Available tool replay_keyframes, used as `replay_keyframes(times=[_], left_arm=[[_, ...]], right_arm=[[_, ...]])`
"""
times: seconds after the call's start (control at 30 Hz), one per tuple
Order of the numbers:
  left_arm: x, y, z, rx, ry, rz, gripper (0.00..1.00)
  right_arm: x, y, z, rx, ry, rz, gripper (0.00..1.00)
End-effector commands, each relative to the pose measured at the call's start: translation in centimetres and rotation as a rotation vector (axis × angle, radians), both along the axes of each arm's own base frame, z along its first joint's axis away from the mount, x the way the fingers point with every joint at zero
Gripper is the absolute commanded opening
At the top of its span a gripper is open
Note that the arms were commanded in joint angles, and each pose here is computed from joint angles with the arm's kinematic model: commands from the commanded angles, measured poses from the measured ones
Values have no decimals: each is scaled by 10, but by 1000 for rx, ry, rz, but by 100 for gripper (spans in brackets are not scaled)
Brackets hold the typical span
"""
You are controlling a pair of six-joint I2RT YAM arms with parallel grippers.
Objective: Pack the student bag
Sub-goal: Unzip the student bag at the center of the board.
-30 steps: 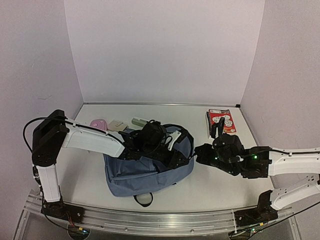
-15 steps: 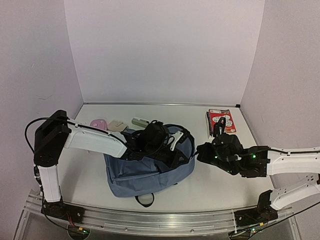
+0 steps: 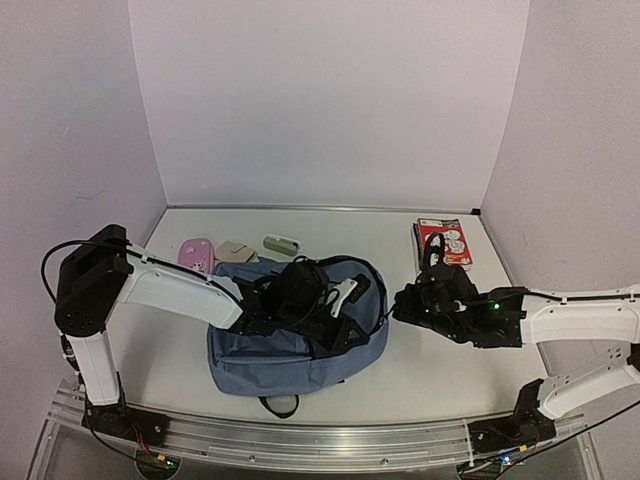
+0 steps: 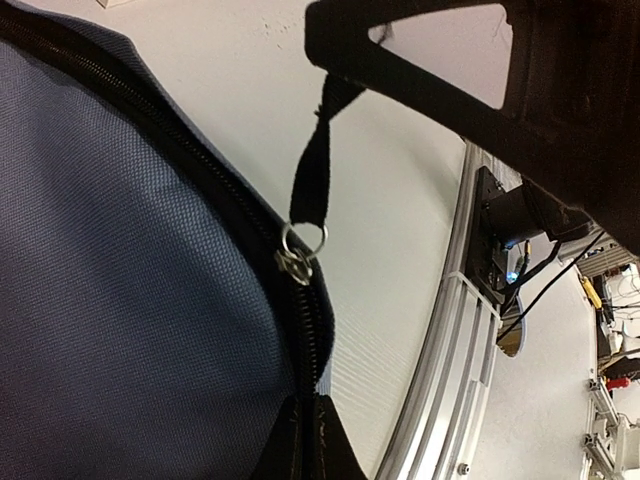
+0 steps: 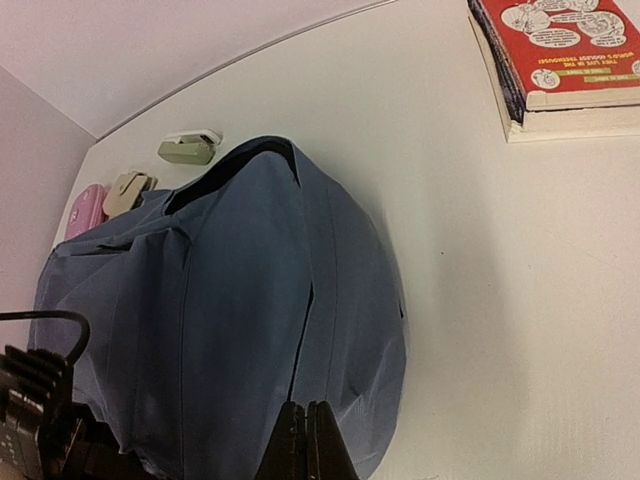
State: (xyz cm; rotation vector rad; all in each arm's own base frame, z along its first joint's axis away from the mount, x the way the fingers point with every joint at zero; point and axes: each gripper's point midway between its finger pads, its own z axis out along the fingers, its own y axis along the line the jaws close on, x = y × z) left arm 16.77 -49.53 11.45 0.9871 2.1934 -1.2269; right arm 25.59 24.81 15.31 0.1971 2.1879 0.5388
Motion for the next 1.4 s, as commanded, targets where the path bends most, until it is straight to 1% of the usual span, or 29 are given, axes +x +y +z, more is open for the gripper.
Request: replay_keyframes(times=[0.0,0.33,0.57,0.63,0.7,0.87,0.93,1.0,1.07,1.1,1.17,1.23,1.27,1.37], left_arm=[[-24,14,-6,50,64,-28,0],[-55,28,-14,104,106,-60,0],[-71,47,-15,140,139,-67,0],[-76,58,-22,179,156,-61,0],[-78,66,-24,191,166,-52,0],[-77,76,-17,183,157,-13,0],[-68,76,-9,171,122,24,0],[-56,73,3,153,74,74,3],[-44,66,20,125,27,110,10],[-37,62,27,116,2,132,17],[-26,53,39,98,-37,163,34],[-14,43,50,73,-71,206,44],[-8,38,55,59,-82,227,48],[6,26,61,20,-94,282,62]], right_arm=[[22,3,28,18,-70,-39,0],[46,6,20,-14,-51,-40,0],[63,16,10,-9,-42,-19,0],[68,17,7,-9,-37,-20,0],[72,18,2,-12,-29,-20,0],[74,25,-3,15,-21,9,0],[71,30,1,54,-36,36,0],[67,35,5,86,-49,78,0],[63,40,7,105,-48,116,0],[61,42,6,108,-45,130,0],[58,43,4,113,-39,145,0],[56,43,2,115,-33,154,0],[55,43,1,117,-31,158,0],[53,42,2,130,-29,156,0]])
